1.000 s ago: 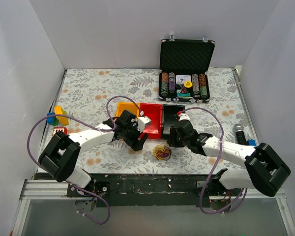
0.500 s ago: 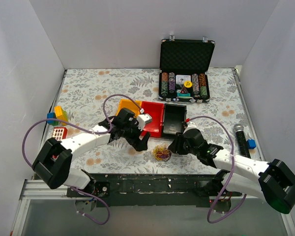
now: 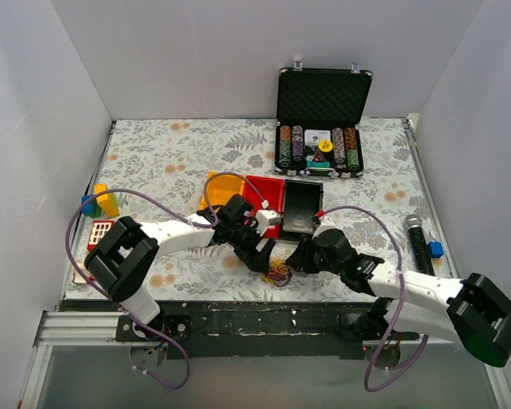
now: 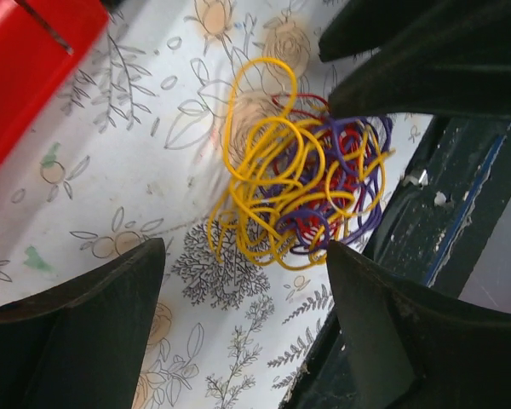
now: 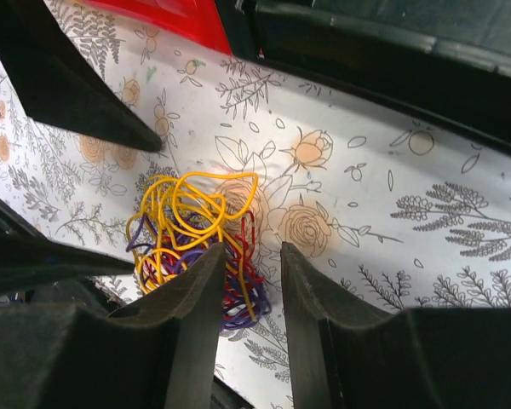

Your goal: Untangle the cables

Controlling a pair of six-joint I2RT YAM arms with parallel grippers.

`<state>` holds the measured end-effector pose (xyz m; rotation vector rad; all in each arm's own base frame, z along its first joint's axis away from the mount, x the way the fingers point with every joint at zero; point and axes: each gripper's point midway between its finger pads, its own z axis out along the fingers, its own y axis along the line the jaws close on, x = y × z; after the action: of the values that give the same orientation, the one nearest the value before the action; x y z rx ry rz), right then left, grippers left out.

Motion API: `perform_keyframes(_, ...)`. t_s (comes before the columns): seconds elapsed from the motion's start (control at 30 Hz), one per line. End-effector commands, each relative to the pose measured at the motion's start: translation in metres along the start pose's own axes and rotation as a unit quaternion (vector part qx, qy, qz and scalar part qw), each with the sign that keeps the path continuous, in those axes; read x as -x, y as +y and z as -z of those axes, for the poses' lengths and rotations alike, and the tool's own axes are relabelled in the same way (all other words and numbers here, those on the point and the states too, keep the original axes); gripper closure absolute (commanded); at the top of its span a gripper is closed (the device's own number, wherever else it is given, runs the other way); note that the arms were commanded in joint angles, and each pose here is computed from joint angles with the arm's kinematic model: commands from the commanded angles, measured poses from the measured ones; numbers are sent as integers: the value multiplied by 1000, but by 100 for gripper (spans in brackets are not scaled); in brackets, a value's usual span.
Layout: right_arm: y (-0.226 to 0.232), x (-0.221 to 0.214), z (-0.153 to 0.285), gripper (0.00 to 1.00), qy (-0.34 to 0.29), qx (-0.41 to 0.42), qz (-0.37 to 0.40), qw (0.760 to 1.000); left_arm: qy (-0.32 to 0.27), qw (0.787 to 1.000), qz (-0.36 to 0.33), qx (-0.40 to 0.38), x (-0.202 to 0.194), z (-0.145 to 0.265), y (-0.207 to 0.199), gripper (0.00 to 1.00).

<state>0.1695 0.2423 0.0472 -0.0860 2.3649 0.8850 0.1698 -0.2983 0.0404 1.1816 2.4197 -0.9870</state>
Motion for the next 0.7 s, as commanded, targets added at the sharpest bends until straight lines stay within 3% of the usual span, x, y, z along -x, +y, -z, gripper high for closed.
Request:
perform_keyframes(0.0, 3, 1, 6, 60, -16, 12, -10, 1000, -46, 999, -22, 0, 36, 1, -4, 29)
perform_keyframes(0.3, 2, 3, 21, 59, -32, 19, -9, 999, -49, 999, -12, -5, 35, -1, -8, 75)
perform_keyframes(0.67, 14, 0, 20, 59, -27, 57, 2, 998, -50, 999, -14, -5, 34, 4, -12, 77)
